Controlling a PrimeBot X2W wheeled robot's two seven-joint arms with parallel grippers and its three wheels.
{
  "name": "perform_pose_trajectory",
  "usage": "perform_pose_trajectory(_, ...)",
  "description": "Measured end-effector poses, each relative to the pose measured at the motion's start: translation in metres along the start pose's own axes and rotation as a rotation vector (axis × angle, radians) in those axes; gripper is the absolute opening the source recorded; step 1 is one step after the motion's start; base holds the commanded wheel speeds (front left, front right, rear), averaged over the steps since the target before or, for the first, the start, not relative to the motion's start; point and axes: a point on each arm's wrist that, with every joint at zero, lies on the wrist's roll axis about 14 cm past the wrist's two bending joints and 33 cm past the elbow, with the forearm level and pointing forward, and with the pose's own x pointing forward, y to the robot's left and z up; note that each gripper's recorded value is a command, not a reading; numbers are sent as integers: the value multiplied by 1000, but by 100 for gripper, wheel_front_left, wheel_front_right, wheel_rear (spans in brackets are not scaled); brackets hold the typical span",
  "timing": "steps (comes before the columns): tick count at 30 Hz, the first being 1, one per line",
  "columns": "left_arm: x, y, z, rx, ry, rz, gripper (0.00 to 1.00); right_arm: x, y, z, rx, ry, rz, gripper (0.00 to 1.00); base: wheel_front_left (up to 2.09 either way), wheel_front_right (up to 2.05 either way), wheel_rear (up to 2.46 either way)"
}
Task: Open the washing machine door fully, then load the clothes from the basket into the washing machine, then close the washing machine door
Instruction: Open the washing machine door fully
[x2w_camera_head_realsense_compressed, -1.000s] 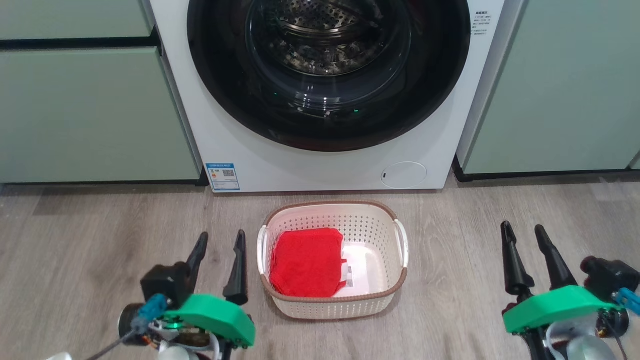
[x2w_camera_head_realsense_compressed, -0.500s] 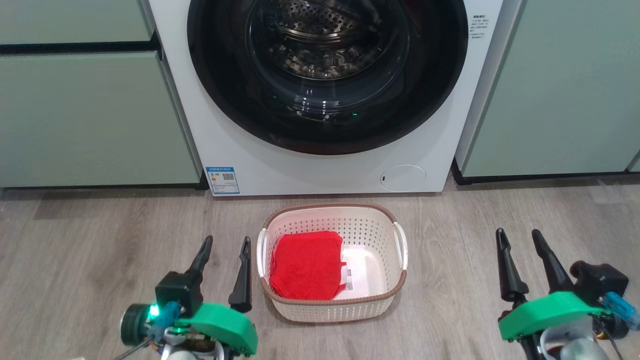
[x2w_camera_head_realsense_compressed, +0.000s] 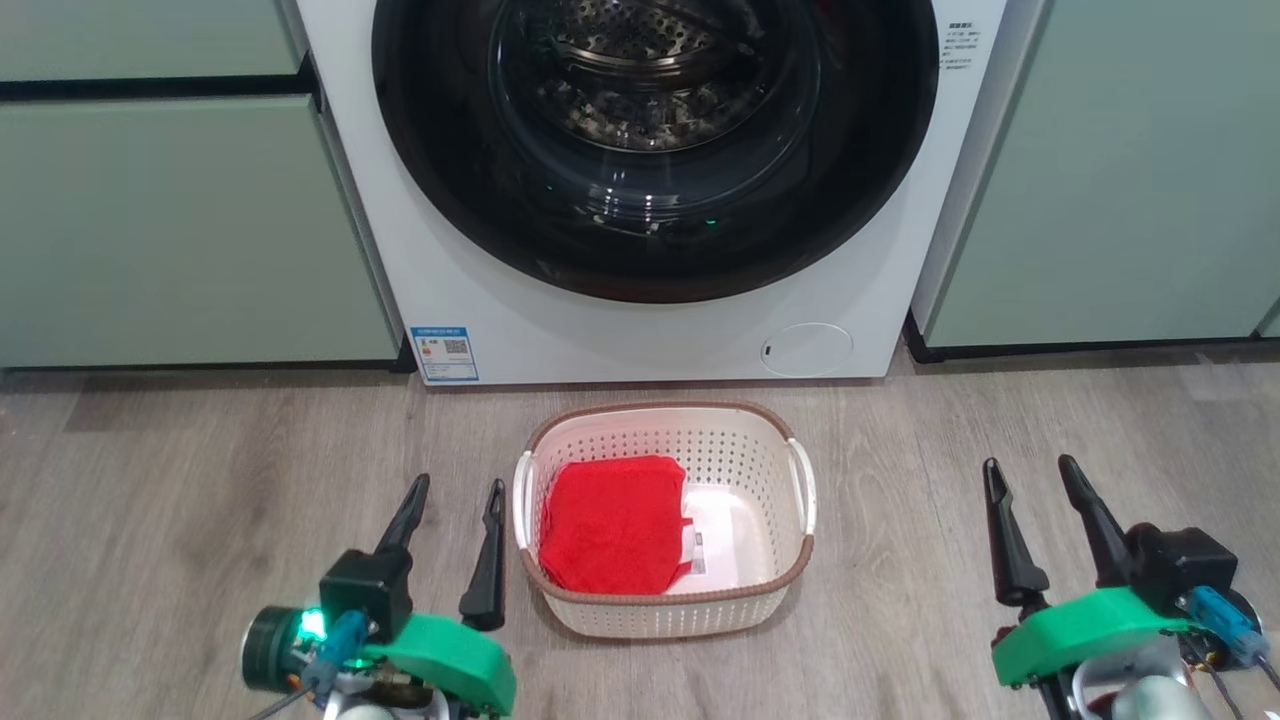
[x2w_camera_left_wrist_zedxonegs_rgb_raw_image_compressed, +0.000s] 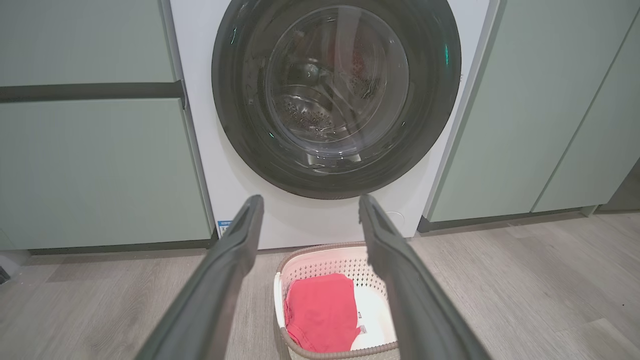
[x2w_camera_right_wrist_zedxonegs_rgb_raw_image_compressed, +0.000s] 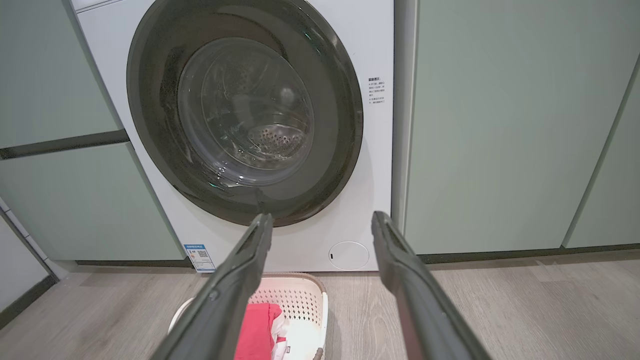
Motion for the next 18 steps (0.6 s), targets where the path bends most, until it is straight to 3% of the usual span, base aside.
perform_pose_trajectory(18, -1, 2, -8, -50, 28, 3, 100, -1, -1, -3, 29, 6, -8, 100, 0, 0, 0)
